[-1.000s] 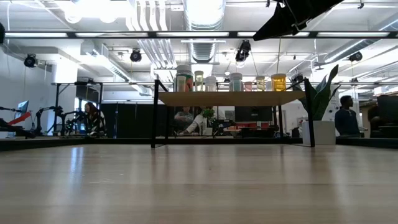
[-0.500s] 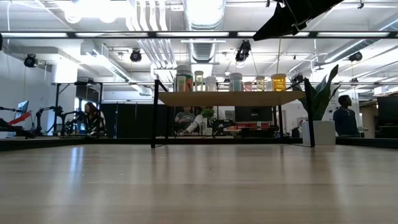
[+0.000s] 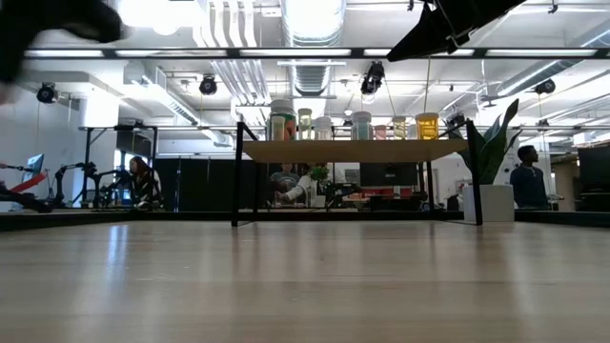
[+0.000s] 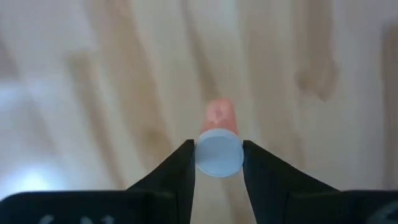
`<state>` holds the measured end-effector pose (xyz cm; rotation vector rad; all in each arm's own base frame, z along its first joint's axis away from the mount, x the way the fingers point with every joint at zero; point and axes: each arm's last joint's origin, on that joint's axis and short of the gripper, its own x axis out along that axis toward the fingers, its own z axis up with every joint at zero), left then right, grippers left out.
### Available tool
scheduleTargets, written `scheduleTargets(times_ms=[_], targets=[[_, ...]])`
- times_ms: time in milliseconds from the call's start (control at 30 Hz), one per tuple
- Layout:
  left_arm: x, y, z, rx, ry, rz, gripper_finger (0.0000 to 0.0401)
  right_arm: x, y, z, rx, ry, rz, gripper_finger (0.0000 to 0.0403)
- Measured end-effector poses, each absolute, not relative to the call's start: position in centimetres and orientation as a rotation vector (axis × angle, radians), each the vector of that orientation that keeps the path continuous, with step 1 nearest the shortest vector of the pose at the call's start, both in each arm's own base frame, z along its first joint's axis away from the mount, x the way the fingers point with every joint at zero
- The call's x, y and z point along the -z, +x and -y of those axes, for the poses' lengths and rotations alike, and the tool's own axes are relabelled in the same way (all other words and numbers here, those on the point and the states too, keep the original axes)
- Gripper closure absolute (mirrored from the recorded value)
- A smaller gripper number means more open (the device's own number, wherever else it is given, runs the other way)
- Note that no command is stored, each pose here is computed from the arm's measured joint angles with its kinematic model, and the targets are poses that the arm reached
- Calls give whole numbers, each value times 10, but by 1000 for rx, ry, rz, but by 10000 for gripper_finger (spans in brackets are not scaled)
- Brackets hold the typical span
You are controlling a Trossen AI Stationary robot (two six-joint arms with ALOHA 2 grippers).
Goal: Pick and place medicine bottles onto shelf by color
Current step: Put the pink pill bottle on the shelf
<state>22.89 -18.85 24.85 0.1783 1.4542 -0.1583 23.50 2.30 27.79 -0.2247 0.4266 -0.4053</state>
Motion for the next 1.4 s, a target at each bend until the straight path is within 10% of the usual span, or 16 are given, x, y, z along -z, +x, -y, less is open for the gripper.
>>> scheduleTargets(times_ms=[700, 1400], targets=[[-261, 397, 31, 99, 429, -1268, 305, -277, 235, -23, 401, -243, -441, 390], [-224, 406, 18, 168, 394, -1338, 306, -276, 235, -23, 401, -248, -448, 390]])
